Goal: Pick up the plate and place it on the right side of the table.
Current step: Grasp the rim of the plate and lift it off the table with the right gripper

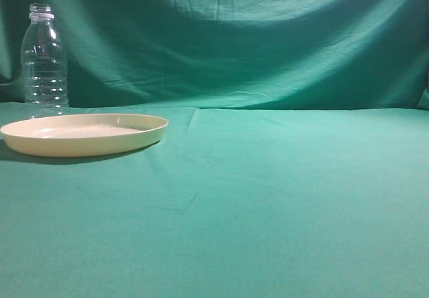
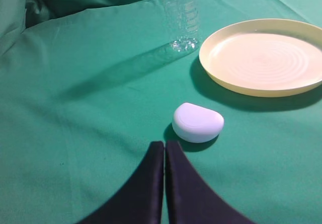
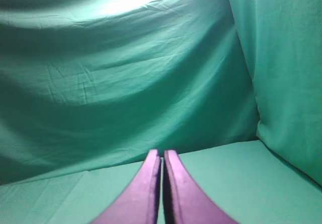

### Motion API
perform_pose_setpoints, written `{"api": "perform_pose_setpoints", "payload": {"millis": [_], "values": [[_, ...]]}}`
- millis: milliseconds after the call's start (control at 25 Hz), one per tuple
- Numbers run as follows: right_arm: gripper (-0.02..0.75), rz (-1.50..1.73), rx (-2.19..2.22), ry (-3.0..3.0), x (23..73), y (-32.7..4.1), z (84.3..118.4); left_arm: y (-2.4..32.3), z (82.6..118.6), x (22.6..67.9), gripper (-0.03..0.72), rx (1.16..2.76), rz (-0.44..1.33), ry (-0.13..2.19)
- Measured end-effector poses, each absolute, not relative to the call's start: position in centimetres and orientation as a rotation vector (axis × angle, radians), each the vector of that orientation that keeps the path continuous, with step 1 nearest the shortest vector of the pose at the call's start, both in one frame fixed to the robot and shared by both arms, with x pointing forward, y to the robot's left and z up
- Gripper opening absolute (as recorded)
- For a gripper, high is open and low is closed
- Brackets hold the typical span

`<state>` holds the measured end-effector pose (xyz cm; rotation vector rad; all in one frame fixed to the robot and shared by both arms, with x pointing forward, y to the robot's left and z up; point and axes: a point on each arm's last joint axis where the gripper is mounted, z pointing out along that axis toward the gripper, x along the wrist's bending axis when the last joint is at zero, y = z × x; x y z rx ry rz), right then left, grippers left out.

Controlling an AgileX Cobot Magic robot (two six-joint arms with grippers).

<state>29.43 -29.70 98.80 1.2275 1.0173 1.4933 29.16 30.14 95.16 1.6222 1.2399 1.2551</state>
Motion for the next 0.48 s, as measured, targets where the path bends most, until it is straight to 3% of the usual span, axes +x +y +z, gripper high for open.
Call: {"api": "perform_pose_setpoints", "payload": {"millis": [120, 320, 480], "values": [[0.000, 1.477, 1.198, 1.043, 29.2, -29.6, 100.0, 30.1, 95.2, 29.2, 0.000, 1.622, 1.255, 1.240], [0.000, 1.350, 1.240, 1.217, 29.7, -29.3, 105.1, 30.1, 95.2, 29.2, 0.000, 1.622, 1.255, 1.240], [0.000, 1.167, 1.446, 1.468, 32.4, -29.0, 106.4, 30.1, 95.2, 29.2, 0.000, 1.622, 1.255, 1.240]]}}
